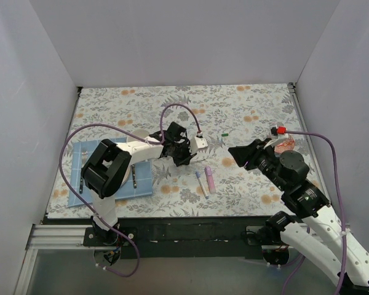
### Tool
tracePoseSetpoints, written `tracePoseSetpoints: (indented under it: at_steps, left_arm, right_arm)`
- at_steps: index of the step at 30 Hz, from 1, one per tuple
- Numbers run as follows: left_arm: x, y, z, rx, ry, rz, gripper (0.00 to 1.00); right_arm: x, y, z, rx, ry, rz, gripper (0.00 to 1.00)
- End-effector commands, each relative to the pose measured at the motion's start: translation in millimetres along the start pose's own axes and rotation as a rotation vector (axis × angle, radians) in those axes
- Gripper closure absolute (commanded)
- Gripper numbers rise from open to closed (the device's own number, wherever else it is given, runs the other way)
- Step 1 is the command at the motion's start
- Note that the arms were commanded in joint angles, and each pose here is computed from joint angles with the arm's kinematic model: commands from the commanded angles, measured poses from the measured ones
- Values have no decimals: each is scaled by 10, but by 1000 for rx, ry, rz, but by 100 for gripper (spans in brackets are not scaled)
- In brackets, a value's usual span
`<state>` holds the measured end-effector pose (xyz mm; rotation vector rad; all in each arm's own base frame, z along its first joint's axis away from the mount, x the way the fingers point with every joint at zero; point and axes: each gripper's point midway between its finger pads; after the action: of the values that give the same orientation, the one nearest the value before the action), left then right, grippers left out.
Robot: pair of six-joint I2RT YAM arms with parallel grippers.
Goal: Insert the pens into the pen caps
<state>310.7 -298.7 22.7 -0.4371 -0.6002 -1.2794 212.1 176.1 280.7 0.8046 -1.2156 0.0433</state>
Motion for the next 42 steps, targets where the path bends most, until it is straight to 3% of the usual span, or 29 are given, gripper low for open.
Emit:
tracePoseSetpoints:
  at_steps: [1,4,15,21,29,42]
  left_arm:
    - [-189,-109,53,38,47,89,100]
    - [4,-82,132,67,-44,124,100]
    - [434,-47,541,146,-253,185,100]
    - [731,-120,748,115,-407,230,100]
    - [1140,-362,1026,-15,-595,269,100]
    - [1339,-564,1345,-78,-721,252,100]
  right_arm:
    - [-60,-80,-12,-19,-16,-31,56]
    - [-162,-160,-62,-44,-4,-66,56]
    - [-599,-295,-409,-26,38,-214,40]
    - [-784,-353,-658,-45,79,-292,36]
    - [-572,-184,-906,60,-20,-317,35]
    - [-460,-9,-1178,126,-16,-290,36]
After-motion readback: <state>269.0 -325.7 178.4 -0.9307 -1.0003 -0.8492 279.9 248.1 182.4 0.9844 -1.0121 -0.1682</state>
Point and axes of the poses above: each gripper's point midway between its finger pads, its own z axis back along the fingers, its own y axis along the line the jaws close on, x = y × z
